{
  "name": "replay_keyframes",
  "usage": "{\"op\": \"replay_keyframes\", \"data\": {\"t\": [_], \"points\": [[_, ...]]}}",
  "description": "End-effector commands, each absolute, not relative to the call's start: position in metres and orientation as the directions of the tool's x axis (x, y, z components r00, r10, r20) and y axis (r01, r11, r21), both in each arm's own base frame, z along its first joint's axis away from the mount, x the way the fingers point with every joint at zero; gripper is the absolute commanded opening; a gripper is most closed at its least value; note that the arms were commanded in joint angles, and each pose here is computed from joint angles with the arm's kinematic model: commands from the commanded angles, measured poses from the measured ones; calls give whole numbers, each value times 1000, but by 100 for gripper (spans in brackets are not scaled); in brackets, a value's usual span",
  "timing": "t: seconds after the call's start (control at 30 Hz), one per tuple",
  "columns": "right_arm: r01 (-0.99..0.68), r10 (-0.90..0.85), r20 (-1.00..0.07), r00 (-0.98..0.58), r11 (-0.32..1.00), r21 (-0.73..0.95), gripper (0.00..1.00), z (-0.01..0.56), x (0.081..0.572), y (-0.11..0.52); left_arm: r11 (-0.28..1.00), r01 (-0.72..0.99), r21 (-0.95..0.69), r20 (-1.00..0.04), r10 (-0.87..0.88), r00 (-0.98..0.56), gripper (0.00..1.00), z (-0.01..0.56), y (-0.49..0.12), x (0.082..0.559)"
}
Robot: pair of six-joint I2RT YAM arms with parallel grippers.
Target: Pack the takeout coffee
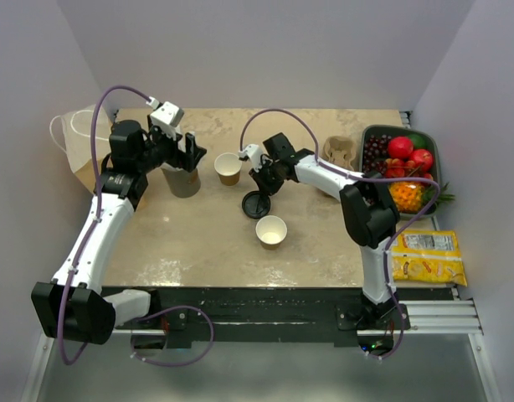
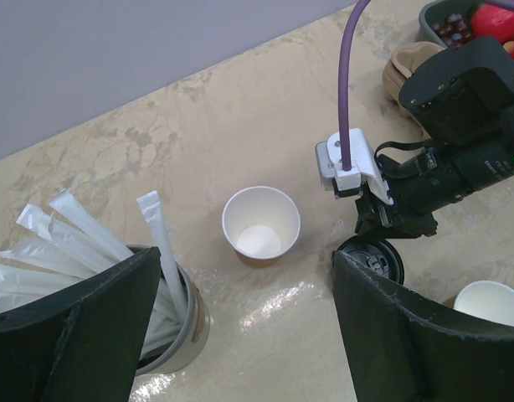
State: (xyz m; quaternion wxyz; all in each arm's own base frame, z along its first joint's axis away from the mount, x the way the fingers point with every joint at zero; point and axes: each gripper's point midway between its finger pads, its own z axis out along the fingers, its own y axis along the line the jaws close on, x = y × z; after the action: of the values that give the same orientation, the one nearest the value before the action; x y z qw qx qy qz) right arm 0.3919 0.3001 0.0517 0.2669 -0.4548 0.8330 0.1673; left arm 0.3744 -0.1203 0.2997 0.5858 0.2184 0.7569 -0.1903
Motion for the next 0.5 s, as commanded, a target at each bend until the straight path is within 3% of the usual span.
{"op": "replay_keyframes", "data": {"t": [0.0, 0.47], "points": [[-846, -649, -632, -424, 534, 19, 15, 71, 401, 308, 835, 550, -11, -981, 98, -168, 87, 313, -120, 372], [-852, -646, -641, -414, 523, 23, 0, 75, 400, 310, 834, 552, -16, -981, 93, -169, 87, 311, -120, 371]]}}
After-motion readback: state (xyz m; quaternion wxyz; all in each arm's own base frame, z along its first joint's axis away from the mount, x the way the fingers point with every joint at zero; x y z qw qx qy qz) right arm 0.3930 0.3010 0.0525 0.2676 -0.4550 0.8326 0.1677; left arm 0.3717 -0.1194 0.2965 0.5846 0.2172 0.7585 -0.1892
